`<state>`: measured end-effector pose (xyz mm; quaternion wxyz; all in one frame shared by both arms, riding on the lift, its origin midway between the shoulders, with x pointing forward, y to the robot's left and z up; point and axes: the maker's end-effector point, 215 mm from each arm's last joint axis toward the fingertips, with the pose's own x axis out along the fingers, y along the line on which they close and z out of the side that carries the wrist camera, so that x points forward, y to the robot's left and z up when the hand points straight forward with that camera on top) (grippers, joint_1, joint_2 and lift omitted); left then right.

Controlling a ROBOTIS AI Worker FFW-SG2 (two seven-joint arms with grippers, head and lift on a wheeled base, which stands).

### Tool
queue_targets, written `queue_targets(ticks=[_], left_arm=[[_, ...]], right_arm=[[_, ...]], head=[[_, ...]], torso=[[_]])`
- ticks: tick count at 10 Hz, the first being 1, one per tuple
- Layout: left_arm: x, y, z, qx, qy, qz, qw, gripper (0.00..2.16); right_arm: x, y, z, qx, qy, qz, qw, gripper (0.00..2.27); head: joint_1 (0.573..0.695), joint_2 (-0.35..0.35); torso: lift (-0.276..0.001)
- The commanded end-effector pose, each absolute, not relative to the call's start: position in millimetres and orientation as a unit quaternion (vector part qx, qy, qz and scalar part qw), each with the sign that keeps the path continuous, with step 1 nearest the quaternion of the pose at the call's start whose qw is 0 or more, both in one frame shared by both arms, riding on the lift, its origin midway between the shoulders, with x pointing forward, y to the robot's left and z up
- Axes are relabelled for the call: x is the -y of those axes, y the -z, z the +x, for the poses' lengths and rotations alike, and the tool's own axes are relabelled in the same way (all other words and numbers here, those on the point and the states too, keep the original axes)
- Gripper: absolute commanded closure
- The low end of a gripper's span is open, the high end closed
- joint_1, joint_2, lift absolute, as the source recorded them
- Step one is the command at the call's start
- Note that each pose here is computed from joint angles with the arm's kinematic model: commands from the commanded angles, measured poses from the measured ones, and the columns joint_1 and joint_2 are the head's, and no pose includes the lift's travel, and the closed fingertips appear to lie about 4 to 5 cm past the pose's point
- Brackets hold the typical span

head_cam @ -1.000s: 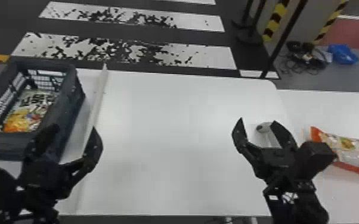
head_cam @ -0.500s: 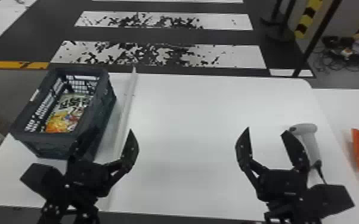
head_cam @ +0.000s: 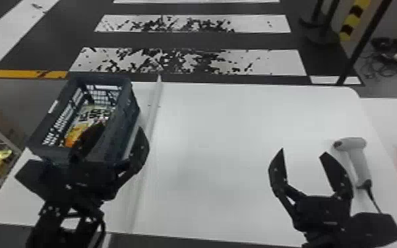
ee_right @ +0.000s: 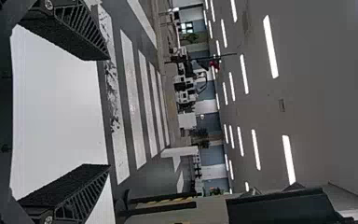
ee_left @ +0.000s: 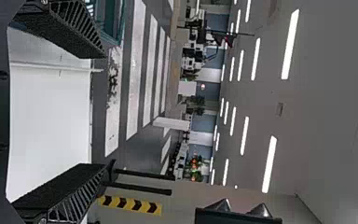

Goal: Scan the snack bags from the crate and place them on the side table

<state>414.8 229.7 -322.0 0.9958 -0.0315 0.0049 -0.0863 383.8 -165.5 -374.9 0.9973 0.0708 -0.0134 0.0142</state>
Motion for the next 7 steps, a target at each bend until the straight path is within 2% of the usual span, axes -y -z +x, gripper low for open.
queue_targets(ticks=[1, 5, 7], left_arm=[[-256, 310, 432, -0.036, 0.082, 0.0, 0.996, 0.08], [-323, 312, 469, -0.13, 0.067, 0.038, 0.989, 0.09], [-357, 300, 484, -0.142, 0.056, 0.058, 0.987, 0.09]], right_arm=[[165, 379, 384, 0.009, -0.016, 0.068, 0.998, 0.06], [165, 385, 383, 0.0, -0.019, 0.063, 0.998, 0.06], [162, 389, 382, -0.006, -0.023, 0.06, 0.998, 0.06]], head=[[0.695, 0.085], [0.695, 0.153], [0.695, 0.204]], torso=[[-0.081], [-0.081], [-0.081]])
